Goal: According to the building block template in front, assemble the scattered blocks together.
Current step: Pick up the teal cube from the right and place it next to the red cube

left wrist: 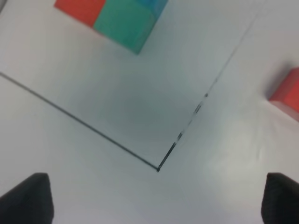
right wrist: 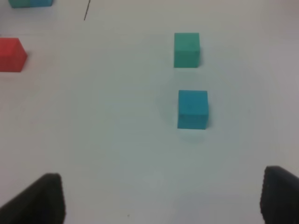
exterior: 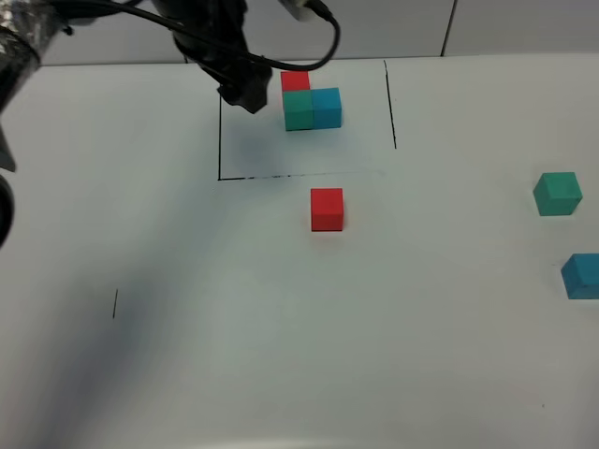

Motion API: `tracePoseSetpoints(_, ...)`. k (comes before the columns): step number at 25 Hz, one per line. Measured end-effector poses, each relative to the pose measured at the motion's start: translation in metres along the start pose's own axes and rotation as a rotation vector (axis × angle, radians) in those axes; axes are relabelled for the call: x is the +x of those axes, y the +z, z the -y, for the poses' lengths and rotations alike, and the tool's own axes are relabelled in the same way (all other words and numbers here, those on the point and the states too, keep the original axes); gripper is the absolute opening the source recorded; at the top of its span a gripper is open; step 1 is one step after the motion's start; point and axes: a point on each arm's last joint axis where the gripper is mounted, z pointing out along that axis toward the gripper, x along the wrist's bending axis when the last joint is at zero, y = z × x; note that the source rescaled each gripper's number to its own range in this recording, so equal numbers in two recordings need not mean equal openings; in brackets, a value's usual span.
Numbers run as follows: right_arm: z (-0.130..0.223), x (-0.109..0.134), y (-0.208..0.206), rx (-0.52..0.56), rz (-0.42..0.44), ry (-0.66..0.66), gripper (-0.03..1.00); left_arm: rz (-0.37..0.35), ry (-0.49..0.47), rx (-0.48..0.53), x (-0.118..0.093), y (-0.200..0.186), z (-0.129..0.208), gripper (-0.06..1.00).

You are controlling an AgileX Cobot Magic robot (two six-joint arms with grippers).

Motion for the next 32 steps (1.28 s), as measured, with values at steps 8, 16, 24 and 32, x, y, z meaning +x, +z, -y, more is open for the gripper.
tracePoseSetpoints(8,0.0,0.0,0.0,0.0,0.0,0.0,0.81,-0.118,-0.247,-0.062,0.038,-0.054,0.076,0.99)
tracePoseSetpoints(16,0.0,0.0,0.0,0.0,0.0,0.0,0.81,-0.192,-0.502,-0.067,0.026,-0.113,0.145,0.99)
tracePoseSetpoints(24,0.0,0.0,0.0,0.0,0.0,0.0,0.81,-0.329,-0.594,-0.127,-0.031,-0.182,0.197,0.98)
tracePoseSetpoints(32,0.0,0.0,0.0,0.0,0.0,0.001,0.81,-0.363,-0.634,-0.251,-0.101,-0.219,0.251,0.98)
